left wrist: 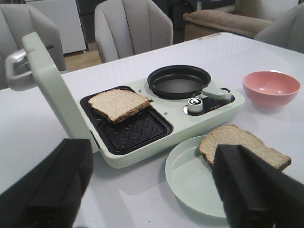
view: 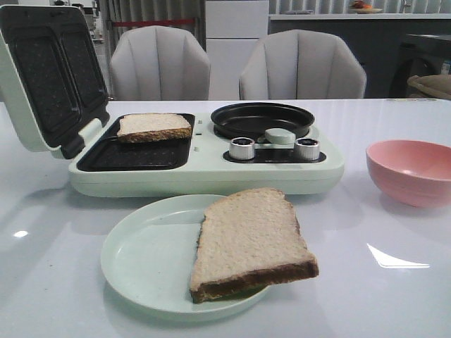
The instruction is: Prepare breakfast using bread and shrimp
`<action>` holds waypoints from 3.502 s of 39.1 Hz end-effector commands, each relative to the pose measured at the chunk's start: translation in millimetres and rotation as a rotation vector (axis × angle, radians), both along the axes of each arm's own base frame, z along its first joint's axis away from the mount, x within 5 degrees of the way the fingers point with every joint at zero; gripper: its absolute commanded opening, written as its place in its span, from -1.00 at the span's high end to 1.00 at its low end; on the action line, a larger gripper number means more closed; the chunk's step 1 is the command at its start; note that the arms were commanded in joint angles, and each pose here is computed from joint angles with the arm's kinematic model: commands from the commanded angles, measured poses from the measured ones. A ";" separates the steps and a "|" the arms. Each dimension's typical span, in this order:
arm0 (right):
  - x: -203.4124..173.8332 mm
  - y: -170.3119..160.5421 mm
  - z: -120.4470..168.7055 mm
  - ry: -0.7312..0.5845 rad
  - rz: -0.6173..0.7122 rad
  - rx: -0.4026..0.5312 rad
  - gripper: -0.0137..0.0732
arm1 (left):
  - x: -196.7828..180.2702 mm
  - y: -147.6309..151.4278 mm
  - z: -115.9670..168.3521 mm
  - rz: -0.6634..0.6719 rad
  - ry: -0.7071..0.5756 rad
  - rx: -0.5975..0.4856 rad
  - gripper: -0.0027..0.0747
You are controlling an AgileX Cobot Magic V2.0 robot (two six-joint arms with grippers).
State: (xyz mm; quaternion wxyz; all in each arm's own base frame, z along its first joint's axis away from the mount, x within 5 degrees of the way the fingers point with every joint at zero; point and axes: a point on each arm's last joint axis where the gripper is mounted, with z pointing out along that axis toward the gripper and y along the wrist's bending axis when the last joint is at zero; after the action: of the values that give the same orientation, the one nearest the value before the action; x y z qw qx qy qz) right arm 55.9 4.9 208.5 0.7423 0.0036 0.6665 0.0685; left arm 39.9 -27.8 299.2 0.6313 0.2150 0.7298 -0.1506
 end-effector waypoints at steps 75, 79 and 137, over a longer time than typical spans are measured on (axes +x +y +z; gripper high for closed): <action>57.5 17.1 104.1 0.442 0.101 0.104 -0.51 | -19.3 9.7 2.0 0.014 -0.196 -0.167 -0.53; 78.9 24.4 110.7 0.581 0.127 0.153 -0.51 | -19.3 9.7 2.0 0.014 -0.196 -0.167 -0.53; 246.6 103.8 -39.4 1.148 0.647 0.547 -0.51 | -19.3 9.7 2.0 0.014 -0.196 -0.167 -0.53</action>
State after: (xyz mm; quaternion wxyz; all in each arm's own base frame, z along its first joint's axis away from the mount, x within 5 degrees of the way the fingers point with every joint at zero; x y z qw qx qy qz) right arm 297.4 103.1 148.8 0.1650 0.0407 0.9009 0.3993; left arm 21.5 -19.7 286.1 0.6856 0.1933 0.6807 -0.1710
